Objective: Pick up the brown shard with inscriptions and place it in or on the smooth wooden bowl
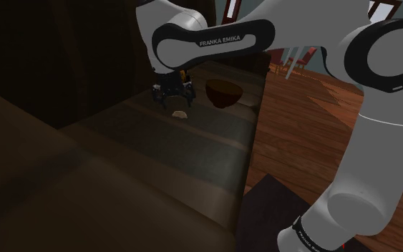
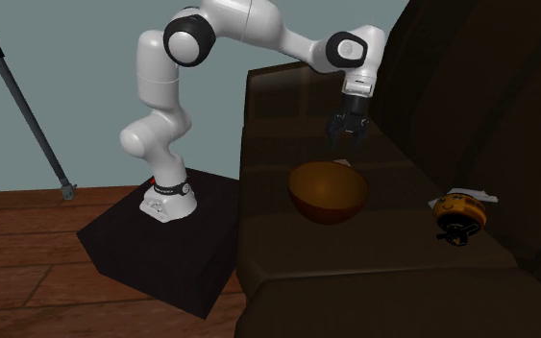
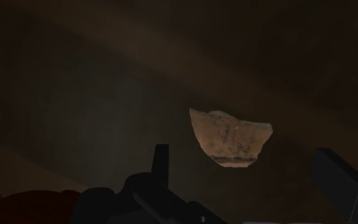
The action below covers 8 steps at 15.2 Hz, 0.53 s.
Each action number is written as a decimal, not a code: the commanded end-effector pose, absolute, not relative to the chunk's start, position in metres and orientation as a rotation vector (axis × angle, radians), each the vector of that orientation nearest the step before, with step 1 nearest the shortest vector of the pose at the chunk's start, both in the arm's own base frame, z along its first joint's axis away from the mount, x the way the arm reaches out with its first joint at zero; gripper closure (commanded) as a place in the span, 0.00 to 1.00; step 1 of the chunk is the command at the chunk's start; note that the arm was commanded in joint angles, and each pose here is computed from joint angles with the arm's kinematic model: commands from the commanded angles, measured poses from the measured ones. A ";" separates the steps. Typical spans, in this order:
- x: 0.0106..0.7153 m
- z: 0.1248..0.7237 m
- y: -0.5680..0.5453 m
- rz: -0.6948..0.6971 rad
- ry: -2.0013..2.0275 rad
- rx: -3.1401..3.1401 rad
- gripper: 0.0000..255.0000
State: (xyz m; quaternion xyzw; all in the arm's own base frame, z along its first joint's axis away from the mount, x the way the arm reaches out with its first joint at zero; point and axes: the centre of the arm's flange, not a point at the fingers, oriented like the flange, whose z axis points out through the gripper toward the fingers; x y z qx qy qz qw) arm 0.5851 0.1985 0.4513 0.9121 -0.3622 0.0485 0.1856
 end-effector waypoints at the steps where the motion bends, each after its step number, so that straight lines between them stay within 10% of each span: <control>1: 0.585 0.451 0.198 0.137 -1.020 2.570 0.00; 5: 0.585 0.451 0.198 0.137 -1.020 2.570 0.00; 6: 0.585 0.451 0.198 0.137 -1.020 2.570 1.00; 8: 0.585 0.451 0.198 0.137 -1.020 2.570 1.00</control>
